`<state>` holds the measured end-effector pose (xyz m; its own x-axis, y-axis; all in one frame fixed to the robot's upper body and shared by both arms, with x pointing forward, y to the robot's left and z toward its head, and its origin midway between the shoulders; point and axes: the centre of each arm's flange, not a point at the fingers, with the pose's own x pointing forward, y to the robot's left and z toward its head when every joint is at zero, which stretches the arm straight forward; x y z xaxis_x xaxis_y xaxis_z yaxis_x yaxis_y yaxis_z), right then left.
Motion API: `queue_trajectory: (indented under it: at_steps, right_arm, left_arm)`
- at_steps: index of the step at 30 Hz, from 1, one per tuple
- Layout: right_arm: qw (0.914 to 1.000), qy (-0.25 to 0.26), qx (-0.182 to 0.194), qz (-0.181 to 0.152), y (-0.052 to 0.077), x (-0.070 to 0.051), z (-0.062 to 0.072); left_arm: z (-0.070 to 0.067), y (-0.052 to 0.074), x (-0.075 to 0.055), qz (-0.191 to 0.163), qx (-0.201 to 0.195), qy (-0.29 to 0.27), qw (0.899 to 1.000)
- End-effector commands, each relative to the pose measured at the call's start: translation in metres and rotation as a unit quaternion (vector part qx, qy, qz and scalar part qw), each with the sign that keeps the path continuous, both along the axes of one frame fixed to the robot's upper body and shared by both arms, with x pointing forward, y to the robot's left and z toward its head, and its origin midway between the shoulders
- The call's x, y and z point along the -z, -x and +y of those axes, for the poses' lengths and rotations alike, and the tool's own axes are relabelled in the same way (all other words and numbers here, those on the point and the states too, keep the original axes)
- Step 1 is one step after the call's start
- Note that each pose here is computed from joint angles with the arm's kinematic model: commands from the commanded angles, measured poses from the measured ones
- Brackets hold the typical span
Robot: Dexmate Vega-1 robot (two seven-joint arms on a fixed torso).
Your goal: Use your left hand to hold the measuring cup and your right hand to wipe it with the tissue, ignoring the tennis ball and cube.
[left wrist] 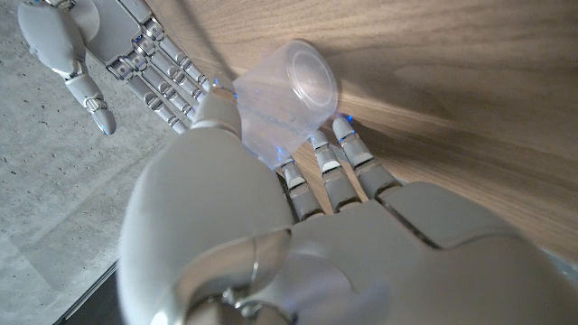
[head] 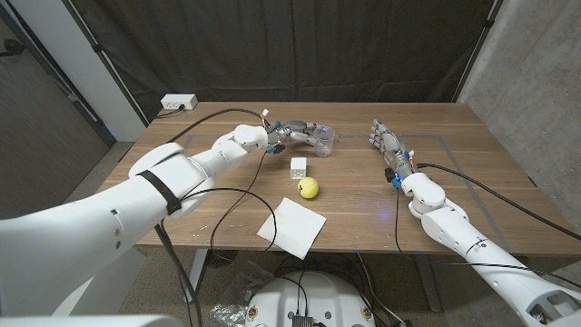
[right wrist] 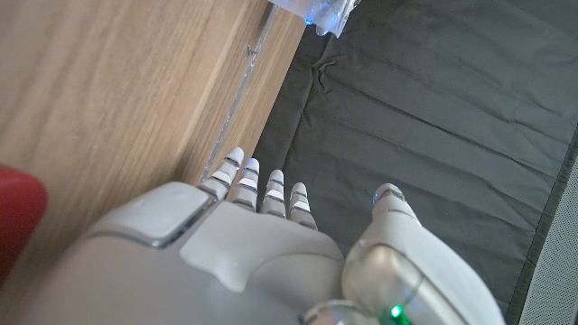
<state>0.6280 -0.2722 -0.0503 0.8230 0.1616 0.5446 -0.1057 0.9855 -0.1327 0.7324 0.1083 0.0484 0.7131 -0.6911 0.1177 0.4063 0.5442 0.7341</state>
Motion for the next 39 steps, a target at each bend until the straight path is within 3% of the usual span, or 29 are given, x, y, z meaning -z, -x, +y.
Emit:
queue_trajectory:
  at_steps: [1,11,18,28,39]
  right_arm:
    - [1.0000,0.001,0.000,0.002,-0.005,-0.002,-0.001]
    - [1.0000,0.005,-0.002,0.004,-0.007,-0.004,0.000]
    - [0.9989,0.043,0.020,-0.005,-0.001,-0.011,0.005]
    - [0.9917,0.116,0.047,-0.028,0.022,-0.023,0.024]
    - [0.9719,0.205,0.089,-0.074,0.058,-0.022,0.061]
  left_arm:
    - [-0.009,-0.004,0.002,0.017,-0.014,0.020,1.000]
    - [-0.005,-0.006,0.002,0.031,-0.019,0.063,0.997]
    - [0.000,-0.001,-0.006,0.015,0.002,0.062,0.998]
    - [0.012,0.001,-0.013,0.001,0.009,0.055,0.998]
    - [0.025,0.005,-0.024,-0.019,0.016,0.040,0.999]
